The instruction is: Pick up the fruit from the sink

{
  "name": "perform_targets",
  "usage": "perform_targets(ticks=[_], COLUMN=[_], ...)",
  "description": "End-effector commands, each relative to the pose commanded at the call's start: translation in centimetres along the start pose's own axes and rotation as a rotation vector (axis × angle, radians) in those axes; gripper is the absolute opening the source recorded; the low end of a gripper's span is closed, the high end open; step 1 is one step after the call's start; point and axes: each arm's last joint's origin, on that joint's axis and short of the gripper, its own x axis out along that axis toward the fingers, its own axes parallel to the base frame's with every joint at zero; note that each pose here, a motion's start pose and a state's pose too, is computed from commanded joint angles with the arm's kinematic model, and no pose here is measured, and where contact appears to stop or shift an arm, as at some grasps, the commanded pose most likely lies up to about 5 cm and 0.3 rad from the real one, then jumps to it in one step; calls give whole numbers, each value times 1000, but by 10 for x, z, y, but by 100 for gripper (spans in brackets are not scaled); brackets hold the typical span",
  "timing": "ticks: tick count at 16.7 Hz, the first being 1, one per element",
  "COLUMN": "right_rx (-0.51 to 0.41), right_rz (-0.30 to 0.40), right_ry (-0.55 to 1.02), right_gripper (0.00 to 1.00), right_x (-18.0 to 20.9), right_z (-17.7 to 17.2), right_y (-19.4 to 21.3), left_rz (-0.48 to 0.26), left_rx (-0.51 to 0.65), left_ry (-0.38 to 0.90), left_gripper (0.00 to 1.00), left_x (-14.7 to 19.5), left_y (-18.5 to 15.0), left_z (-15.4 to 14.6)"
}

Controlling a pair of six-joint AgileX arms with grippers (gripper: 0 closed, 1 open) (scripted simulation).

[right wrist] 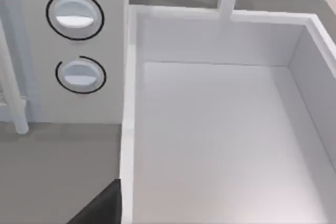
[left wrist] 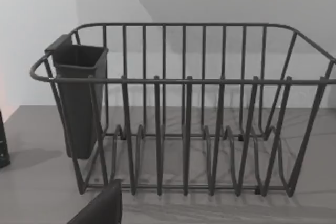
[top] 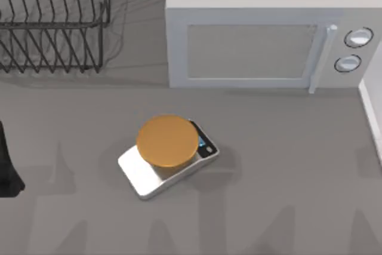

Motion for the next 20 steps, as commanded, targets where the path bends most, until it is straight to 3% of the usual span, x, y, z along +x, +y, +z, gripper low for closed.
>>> perform_targets(ticks=[6, 12, 16, 20], right_rx=[-41, -24, -1, 6], right_rz=[-18, 46, 94, 109], right_ry=[509, 976, 1155, 1201], right_gripper=[100, 100, 100, 100], right_x=[70, 169, 210, 221], right_z=[50, 42, 21, 14], right_y=[-28, -68, -87, -93], left_rz=[0, 0, 0, 0], left_rx=[0, 0, 0, 0], left_ry=[0, 0, 0, 0], left_gripper=[100, 100, 100, 100], left_x=[0, 0, 0, 0], left_y=[0, 0, 0, 0], left_z=[0, 0, 0, 0])
